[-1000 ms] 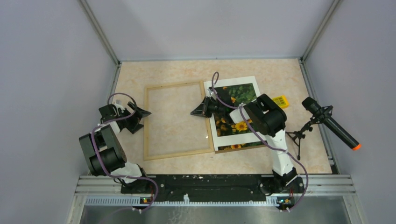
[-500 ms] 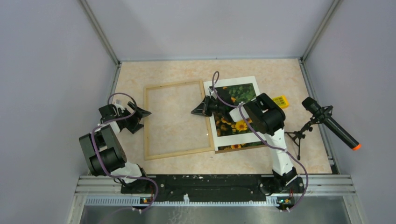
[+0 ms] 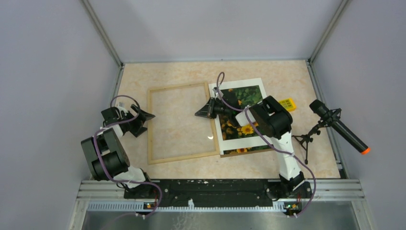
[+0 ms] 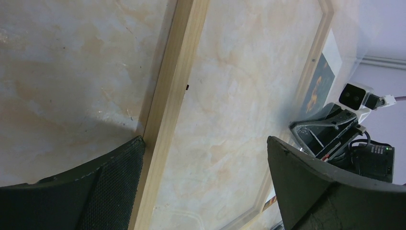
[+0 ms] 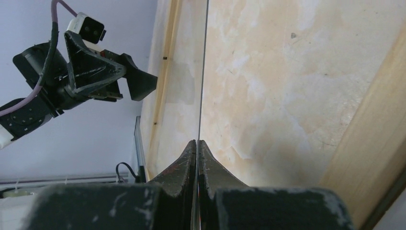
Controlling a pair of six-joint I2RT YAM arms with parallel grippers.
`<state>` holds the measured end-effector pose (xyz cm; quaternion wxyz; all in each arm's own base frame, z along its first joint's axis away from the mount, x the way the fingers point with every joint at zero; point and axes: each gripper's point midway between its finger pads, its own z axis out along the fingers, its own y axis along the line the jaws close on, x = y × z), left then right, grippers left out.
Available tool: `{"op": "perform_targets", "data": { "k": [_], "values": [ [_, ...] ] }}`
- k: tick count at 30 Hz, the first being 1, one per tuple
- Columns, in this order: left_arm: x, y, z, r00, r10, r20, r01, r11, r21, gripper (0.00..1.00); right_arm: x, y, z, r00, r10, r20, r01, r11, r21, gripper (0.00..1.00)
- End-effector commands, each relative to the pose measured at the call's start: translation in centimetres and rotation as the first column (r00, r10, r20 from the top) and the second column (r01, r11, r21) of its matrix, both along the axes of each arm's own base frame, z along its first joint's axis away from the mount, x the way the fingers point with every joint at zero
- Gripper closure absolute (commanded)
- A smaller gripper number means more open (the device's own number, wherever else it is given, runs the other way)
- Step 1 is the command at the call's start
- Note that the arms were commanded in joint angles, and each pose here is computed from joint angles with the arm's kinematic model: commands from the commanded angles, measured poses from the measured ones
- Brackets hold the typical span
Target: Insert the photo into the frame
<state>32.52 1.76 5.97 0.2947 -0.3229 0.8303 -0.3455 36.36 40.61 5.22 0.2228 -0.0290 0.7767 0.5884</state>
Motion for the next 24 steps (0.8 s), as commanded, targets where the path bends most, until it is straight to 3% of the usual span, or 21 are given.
{"op": "perform_targets", "data": {
  "k": [1, 24],
  "values": [
    [-0.6, -1.7, 1.0, 0.999, -0.046, 0.014, 0.047, 0.996, -0.082, 0.01, -0.5, 1.5, 5.4, 0.986, 0.04, 0.164, -0.058, 0.993, 0.106, 1.0],
    [-0.5, -1.6, 1.1, 0.999, -0.048, 0.015, 0.049, 0.995, -0.081, 0.01, -1.6, 1.8, 7.7, 0.982, 0.07, 0.176, -0.096, 0.985, 0.141, 1.0]
  ]
}}
